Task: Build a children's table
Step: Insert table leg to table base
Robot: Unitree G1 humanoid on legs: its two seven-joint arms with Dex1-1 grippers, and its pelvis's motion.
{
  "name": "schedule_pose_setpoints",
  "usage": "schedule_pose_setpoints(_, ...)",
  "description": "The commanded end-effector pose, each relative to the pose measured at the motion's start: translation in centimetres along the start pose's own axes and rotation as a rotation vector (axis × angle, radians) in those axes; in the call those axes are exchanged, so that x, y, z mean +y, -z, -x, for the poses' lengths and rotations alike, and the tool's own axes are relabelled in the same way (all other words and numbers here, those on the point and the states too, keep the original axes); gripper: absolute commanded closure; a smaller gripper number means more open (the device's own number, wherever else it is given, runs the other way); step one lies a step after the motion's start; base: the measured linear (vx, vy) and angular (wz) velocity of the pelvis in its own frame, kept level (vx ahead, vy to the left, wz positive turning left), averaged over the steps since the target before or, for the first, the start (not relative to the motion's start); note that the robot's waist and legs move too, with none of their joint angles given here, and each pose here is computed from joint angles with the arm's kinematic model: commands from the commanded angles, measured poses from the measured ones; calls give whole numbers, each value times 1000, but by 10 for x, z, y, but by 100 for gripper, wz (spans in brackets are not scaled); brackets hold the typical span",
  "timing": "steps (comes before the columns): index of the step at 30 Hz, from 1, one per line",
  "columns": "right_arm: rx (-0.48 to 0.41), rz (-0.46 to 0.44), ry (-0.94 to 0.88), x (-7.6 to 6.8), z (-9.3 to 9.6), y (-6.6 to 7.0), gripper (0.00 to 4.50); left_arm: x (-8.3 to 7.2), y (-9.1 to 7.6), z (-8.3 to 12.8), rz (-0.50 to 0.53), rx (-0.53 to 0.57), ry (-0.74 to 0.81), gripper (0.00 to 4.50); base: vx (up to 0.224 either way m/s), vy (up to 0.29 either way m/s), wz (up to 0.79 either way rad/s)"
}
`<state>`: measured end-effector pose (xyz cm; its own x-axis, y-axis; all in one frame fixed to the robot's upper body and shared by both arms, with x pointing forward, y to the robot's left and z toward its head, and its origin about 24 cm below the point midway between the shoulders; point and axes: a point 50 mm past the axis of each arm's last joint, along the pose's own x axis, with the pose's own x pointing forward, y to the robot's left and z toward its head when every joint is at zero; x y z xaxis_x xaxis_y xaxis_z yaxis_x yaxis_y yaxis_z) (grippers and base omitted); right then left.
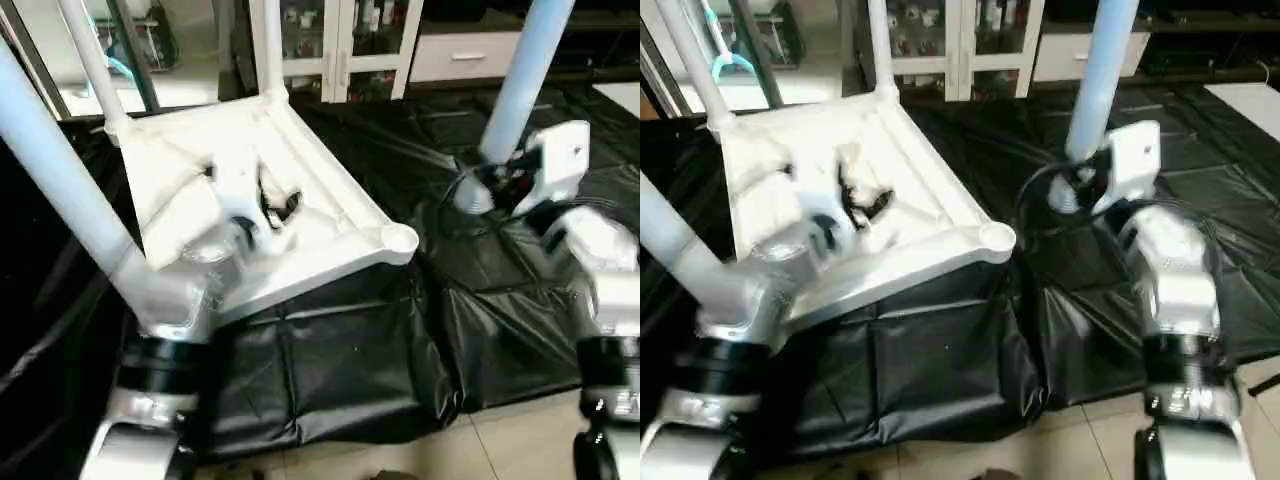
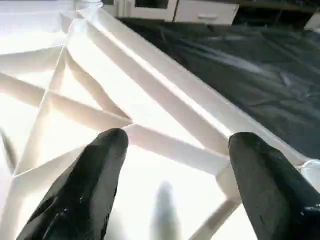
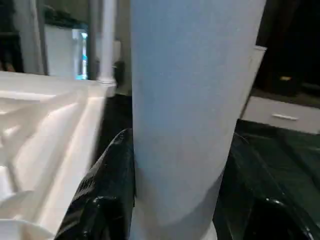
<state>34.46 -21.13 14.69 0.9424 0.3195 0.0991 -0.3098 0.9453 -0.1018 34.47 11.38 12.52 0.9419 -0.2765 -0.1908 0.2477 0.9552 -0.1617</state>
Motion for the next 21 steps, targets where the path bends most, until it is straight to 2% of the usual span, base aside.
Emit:
schedule_pose_setpoints(1, -98, -25, 33, -1, 2, -19, 264, 2, -9, 3, 22, -73, -23, 90, 0, 0, 0)
schedule_pose_setpoints(4, -89, -78, 83, -2, 7, -21, 264, 6, -8, 8, 41, -110, -17, 90, 0, 0, 0)
schedule_pose_setpoints(6, -84, -80, 111, 0, 10, -21, 264, 9, -6, 12, 50, -118, -28, 90, 0, 0, 0)
schedule_pose_setpoints(8, -68, -120, 77, 7, 18, -20, 264, 14, 3, 18, 98, -104, -57, 90, 0, 0, 0)
schedule_pose_setpoints(11, -56, -124, 71, 13, 25, -12, 264, 12, 10, 22, 80, -100, -94, 90, 0, 0, 0)
schedule_pose_setpoints(12, -26, -102, 85, 17, 27, -5, 264, 12, 15, 24, 60, -68, -121, 90, 0, 0, 0)
schedule_pose_setpoints(13, -15, -96, 89, 19, 27, -5, 264, 12, 14, 25, 19, -48, -135, 90, 0, 0, 0)
schedule_pose_setpoints(15, -28, -103, 76, 24, 23, -10, 264, 11, 6, 28, 12, -104, -132, 90, 0, 0, 0)
schedule_pose_setpoints(17, -1, -96, 64, 32, 22, -8, 264, 16, 3, 31, -71, -126, -132, 90, 0, 0, 0)
schedule_pose_setpoints(21, 0, -100, 2, 49, 20, -2, 264, 27, -2, 40, -141, -159, -166, 90, 0, 0, 0)
